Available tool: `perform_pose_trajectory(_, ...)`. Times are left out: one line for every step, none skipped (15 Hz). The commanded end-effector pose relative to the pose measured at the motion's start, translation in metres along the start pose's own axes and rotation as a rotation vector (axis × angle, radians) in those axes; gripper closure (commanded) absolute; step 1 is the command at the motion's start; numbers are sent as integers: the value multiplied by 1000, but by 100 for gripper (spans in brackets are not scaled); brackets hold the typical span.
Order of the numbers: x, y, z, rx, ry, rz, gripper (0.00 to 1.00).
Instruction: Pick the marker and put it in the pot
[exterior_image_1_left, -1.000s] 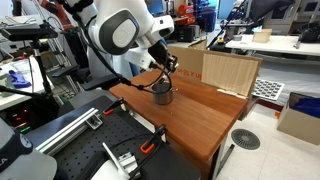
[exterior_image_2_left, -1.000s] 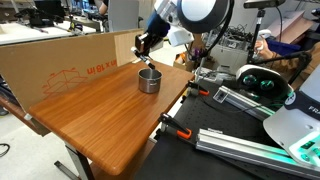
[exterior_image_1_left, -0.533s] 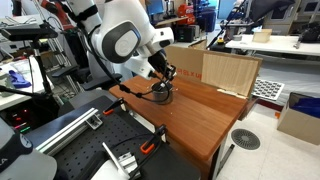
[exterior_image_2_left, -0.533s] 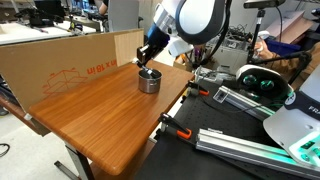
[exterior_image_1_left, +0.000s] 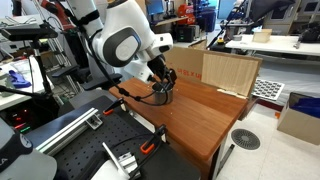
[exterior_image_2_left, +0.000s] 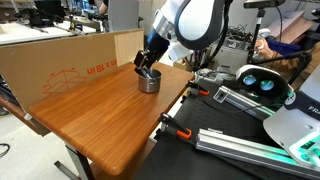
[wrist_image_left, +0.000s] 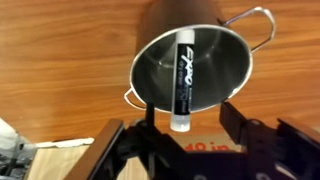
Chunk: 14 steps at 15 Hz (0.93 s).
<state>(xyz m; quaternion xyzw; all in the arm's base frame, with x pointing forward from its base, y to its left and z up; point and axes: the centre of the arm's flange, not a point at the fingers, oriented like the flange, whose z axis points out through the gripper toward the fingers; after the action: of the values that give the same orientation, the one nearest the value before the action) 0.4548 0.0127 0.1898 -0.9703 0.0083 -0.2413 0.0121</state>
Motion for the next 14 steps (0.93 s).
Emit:
perform_pose_trajectory(-1,0,1,12,13,3,0)
perform_pose_trajectory(1,-1,0,13,18,1,0)
perform_pose_trajectory(4,-2,-3,15,24,0,0)
perform_pose_trajectory(6,-4,-6,17,32,-3,0)
perform_pose_trajectory(10,-6,-11,19,45,-8,0)
perform_pose_trajectory(14,-9,-15,22,56,-12,0)
perform_pose_trajectory(19,-13,-20,28,71,-15,0)
perform_pose_trajectory(23,-17,-28,32,85,-24,0)
perform_pose_trajectory(28,-21,-35,44,91,-33,0)
perform_pose_trajectory(32,-26,-44,82,79,-34,0)
perform_pose_trajectory(36,-33,-52,111,72,-34,0)
perform_pose_trajectory(38,-42,-58,139,61,-42,0)
perform_pose_trajectory(34,-54,-39,98,92,-54,0)
perform_pose_trajectory(34,-63,-43,115,85,-53,0)
